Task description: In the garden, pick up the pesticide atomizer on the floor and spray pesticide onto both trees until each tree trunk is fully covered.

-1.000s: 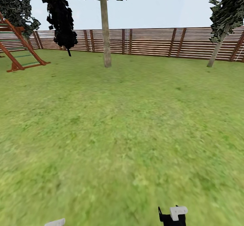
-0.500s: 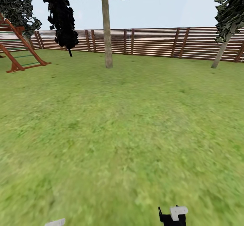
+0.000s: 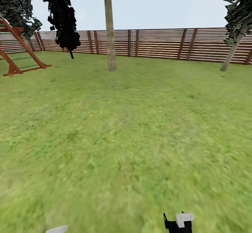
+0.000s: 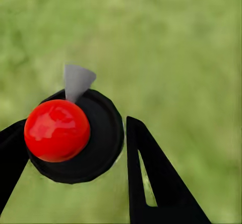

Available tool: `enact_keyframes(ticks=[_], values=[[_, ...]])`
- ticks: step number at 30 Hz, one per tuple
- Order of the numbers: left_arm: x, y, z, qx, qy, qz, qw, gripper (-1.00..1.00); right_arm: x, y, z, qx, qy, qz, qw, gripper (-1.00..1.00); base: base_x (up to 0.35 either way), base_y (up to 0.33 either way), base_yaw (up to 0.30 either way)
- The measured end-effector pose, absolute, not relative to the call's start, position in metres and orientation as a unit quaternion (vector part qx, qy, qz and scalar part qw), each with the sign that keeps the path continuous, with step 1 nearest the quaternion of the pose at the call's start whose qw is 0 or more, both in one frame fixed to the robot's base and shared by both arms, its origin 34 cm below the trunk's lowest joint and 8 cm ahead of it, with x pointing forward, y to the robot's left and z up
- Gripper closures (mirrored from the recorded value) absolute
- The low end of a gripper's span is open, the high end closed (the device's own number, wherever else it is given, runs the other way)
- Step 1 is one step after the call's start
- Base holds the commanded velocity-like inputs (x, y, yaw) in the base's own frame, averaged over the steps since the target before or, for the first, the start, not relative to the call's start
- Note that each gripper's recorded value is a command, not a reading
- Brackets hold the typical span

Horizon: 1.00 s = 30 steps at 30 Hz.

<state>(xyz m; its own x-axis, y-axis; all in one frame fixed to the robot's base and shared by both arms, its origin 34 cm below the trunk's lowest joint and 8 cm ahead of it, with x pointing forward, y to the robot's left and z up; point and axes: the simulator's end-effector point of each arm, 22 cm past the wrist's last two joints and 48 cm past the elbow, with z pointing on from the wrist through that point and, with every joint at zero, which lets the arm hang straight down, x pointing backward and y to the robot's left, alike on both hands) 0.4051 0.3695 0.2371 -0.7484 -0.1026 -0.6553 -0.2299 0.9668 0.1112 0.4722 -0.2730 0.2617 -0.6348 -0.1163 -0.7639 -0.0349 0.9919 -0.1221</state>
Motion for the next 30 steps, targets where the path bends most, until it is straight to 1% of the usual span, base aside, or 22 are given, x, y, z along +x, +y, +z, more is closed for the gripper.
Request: enact_keyframes(ticks=[8,30], values=[[0.4052,0.3696,0.2371,-0.089,0.93,0.093,0.343,1.0,0.4722,-0.2734,0.2617,-0.042,0.903,-0.048,0.425,-1.0,0.34,0.0,0.121],[0.4051,0.3697,0.2371,-0.089,0.93,0.093,0.343,1.0,0.4718,-0.2731,0.2614,-0.043,0.903,-0.048,0.425,-1.0,0.34,0.0,0.009]])
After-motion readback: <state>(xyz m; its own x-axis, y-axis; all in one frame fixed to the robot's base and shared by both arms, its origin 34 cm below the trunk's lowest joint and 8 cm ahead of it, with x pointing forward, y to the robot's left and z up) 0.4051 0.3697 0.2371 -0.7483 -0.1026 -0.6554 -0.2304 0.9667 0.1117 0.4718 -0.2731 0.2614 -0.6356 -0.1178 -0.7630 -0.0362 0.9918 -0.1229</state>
